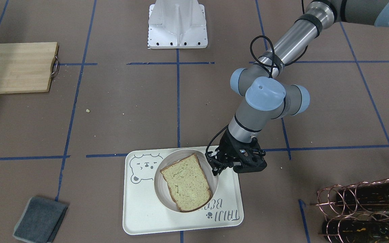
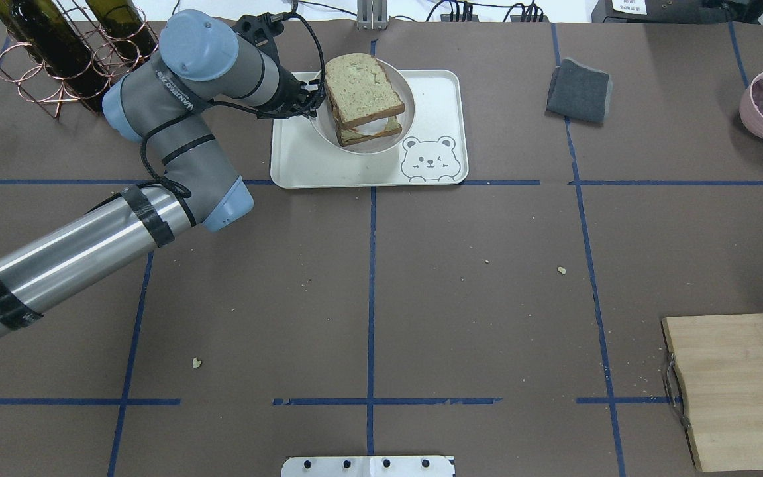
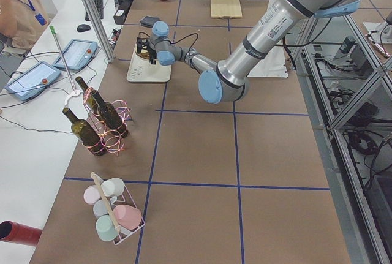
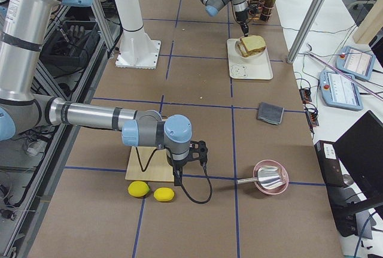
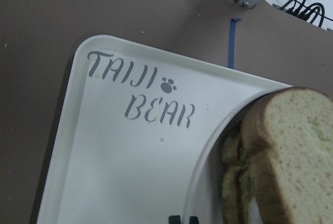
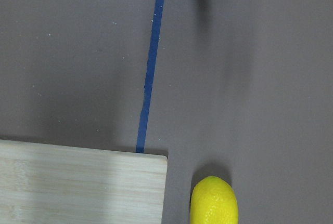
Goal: Make sandwich and place on tray
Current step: 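Lift the plate with the left gripper and lower it onto the white tray, then open the left gripper and withdraw it from the plate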
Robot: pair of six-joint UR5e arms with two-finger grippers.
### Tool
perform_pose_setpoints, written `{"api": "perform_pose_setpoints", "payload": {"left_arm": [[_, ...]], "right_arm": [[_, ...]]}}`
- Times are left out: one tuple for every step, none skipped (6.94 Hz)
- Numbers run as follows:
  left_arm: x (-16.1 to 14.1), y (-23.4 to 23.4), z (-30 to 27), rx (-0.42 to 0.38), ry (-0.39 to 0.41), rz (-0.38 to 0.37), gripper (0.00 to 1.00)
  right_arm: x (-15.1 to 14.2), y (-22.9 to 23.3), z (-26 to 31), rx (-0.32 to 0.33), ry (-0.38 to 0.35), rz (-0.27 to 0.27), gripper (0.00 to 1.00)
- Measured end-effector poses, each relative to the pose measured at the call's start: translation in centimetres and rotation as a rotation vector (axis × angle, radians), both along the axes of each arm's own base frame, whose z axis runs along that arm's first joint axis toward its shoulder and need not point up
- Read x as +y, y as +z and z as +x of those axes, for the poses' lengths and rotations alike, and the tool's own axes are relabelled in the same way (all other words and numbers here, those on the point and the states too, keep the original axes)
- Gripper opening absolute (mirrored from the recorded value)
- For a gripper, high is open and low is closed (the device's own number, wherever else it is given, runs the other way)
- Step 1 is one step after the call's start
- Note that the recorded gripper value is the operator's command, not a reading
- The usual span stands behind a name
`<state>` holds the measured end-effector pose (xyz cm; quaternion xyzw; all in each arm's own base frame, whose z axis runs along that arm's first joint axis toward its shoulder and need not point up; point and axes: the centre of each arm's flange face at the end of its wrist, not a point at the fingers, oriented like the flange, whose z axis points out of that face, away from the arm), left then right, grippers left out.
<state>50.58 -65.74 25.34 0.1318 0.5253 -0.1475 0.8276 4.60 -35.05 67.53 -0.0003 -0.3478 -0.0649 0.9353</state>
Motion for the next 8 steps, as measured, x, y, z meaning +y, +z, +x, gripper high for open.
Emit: {"api": "perform_pose_setpoints", "payload": {"left_arm": [[-0.8,0.5,0.9,-0.007,-0.001,0.0,0.0],[-1.0,0.7,1.5,-0.013,0.004,0.004,0.31],[-0.8,0.8,1.9,-0.018,0.012,0.011,0.71],[-0.6,0.8,2.2,-0.024,0.024,0.028,1.0],[-0.5,0.5,2.2,-0.032,0.038,0.06,1.0],[-0.4,0.0,1.1,-0.033,0.044,0.097,1.0],[0.2,-0.3,-1.7,-0.035,0.045,0.129,1.0],[1.8,-0.3,-5.4,-0.06,0.073,0.155,1.0]], "right_arm": [[0.0,0.0,0.0,0.0,0.0,0.0,1.0],[-0.1,0.0,0.0,0.0,-0.001,0.001,1.0],[-0.1,0.0,0.0,0.0,-0.001,0.0,1.0],[-0.1,0.0,0.0,0.0,-0.001,0.001,1.0],[-0.1,0.1,0.0,0.0,-0.001,0.0,1.0],[-0.1,0.1,0.0,0.0,-0.001,-0.001,1.0],[-0.1,0.1,0.0,0.0,0.0,-0.002,1.0],[0.0,0.2,0.0,0.0,0.0,-0.003,1.0]]}}
